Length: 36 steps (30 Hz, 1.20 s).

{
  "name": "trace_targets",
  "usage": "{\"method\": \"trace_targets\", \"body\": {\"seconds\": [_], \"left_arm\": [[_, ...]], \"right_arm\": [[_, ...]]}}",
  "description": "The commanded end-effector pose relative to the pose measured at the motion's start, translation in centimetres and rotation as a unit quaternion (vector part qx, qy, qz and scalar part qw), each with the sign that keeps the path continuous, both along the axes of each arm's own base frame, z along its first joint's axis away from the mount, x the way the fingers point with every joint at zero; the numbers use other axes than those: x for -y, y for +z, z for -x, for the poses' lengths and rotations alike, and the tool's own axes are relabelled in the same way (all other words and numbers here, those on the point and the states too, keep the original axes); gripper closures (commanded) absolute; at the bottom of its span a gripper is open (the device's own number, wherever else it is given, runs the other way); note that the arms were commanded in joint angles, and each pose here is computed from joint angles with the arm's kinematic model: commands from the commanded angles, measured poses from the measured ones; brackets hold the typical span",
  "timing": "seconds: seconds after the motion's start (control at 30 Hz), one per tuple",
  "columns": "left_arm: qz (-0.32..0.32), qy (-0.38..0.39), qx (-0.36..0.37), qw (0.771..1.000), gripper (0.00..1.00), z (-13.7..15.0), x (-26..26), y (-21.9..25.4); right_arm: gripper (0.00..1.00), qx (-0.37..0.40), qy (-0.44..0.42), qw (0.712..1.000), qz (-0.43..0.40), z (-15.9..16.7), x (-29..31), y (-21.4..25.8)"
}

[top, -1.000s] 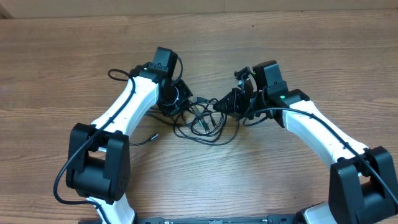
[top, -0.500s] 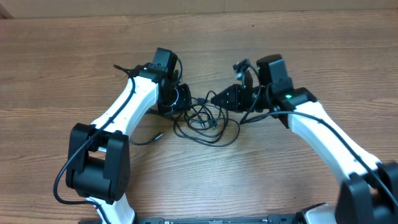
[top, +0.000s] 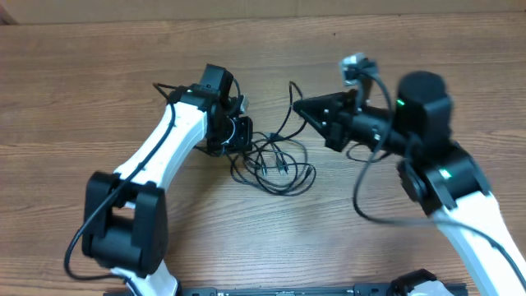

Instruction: Untangle cables

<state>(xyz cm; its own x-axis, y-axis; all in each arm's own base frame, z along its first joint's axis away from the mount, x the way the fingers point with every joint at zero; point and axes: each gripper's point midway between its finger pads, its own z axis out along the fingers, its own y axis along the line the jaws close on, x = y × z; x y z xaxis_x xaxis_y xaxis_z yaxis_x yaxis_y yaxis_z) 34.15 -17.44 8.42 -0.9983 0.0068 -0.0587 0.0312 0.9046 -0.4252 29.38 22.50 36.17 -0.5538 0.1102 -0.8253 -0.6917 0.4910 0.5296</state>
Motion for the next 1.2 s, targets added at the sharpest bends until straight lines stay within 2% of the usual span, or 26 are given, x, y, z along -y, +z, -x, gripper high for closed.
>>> {"method": "trace_targets", "body": {"seconds": [0.0, 0.17, 0.37, 0.47, 0.57, 0.7, 0.8, 0.83, 0.93, 1.03, 1.17], "left_arm": [[-0.023, 0.006, 0.048, 0.999, 0.96, -0.3, -0.9, 2.5], [-0.04, 0.013, 0.045, 0.998, 0.96, 0.0, -1.6, 2.6], [-0.061, 0.016, 0.037, 0.997, 0.96, 0.4, -2.4, 2.2], [-0.062, 0.017, 0.037, 0.997, 0.96, 0.4, -2.4, 2.2], [-0.062, 0.017, 0.037, 0.997, 0.96, 0.4, -2.4, 2.2], [-0.065, 0.016, 0.035, 0.997, 0.96, 0.5, -2.5, 2.2], [-0.07, 0.018, 0.036, 0.997, 0.96, 0.5, -2.7, 2.1], [-0.072, 0.018, 0.038, 0.997, 0.96, 0.4, -2.8, 2.1], [-0.077, 0.019, 0.04, 0.996, 0.96, 0.3, -2.9, 2.1], [-0.077, 0.019, 0.04, 0.996, 0.96, 0.3, -2.9, 2.1], [-0.077, 0.002, 0.047, 0.996, 0.96, 0.3, -2.8, 2.1]], "right_arm": [[0.96, 0.118, -0.005, 0.993, -0.033, 3.1, 1.2, 7.0], [0.96, 0.228, -0.007, 0.971, -0.073, 7.3, 2.7, 12.8], [0.96, 0.324, -0.012, 0.94, -0.108, 11.9, 4.5, 17.3], [0.96, 0.363, -0.015, 0.925, -0.11, 13.2, 5.1, 18.5], [0.96, 0.381, -0.044, 0.918, -0.1, 12.8, 5.7, 18.8], [0.96, 0.342, -0.094, 0.931, -0.087, 10.7, 6.5, 17.6], [0.96, 0.299, -0.1, 0.947, -0.066, 9.7, 6.4, 15.6], [0.92, 0.278, -0.099, 0.954, -0.056, 9.3, 6.3, 14.5], [0.71, 0.216, -0.096, 0.971, -0.027, 8.3, 5.9, 11.4], [0.61, 0.143, -0.091, 0.986, 0.008, 7.1, 5.4, 7.7], [0.58, 0.043, -0.083, 0.994, 0.054, 5.3, 4.7, 2.5]]}}
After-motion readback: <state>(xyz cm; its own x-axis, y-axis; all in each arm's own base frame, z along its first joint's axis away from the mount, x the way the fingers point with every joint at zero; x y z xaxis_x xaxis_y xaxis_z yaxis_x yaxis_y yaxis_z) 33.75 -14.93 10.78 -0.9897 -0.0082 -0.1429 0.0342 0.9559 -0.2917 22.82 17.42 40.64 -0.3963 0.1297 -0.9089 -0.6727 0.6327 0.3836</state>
